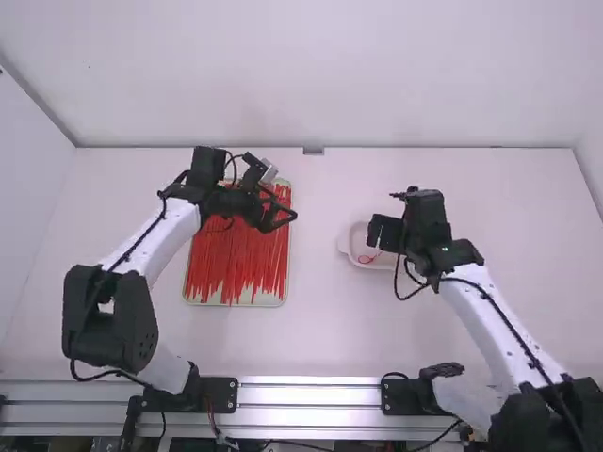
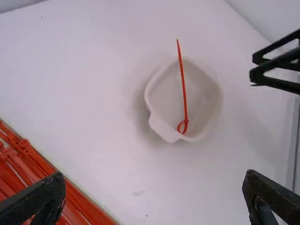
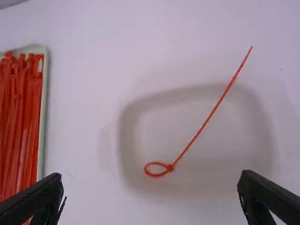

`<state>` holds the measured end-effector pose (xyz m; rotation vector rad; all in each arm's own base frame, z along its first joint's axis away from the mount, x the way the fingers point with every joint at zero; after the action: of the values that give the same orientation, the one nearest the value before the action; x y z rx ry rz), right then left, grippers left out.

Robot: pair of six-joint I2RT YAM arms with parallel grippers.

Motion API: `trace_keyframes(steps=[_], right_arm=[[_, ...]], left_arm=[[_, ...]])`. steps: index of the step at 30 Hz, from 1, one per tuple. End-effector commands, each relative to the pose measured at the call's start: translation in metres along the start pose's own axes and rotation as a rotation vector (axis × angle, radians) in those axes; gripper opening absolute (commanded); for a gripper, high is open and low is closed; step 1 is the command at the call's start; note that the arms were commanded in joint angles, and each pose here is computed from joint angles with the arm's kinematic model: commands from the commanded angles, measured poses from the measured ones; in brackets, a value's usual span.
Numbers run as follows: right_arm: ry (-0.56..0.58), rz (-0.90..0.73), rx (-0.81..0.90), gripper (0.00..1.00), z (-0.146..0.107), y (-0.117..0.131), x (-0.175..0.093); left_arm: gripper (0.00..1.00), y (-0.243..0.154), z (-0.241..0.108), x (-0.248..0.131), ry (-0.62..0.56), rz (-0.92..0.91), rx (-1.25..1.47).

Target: Fasten the cable tie

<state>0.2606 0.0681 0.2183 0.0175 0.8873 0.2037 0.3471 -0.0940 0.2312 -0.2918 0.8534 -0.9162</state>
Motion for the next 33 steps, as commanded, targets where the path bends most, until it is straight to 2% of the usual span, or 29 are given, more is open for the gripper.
trace_keyframes(steps=[1, 10, 17, 25, 33], right_arm=[[-0.043, -0.013, -0.010, 0.97, 0.004, -0.003, -0.009], [-0.154, -0.082, -0.042, 0.86, -0.006, -0.030, -0.018], [-0.275, -0.190, -0.088, 0.74, -0.021, -0.059, -0.030], [-0.433, -0.237, -0.217, 0.56, -0.045, -0.058, -0.038], [-0.433, -0.237, -0.217, 0.36, -0.096, -0.057, -0.026]], left_arm=[[0.97, -0.003, 0.004, -0.010, -0.032, 0.022, -0.003], [0.87, 0.015, -0.003, -0.045, -0.157, 0.185, -0.084], [0.76, 0.008, -0.013, -0.057, -0.256, 0.285, -0.124], [0.60, -0.002, -0.032, -0.074, -0.398, 0.426, -0.110], [0.41, -0.004, -0.080, -0.085, -0.435, 0.612, -0.137]])
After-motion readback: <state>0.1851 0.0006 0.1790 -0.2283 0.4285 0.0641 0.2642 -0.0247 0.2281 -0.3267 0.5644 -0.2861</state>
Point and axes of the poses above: each hand's point on the last joint's axis, 136 mm out from that joint toward the fingers, its own x axis out along the fingers, its own y axis along the line the jaws close on, z = x × y, the point moved 10 cm from there along -x, back along the fingers, and after that the axes turned 14 degrees about -x, right-handed, at the moved point
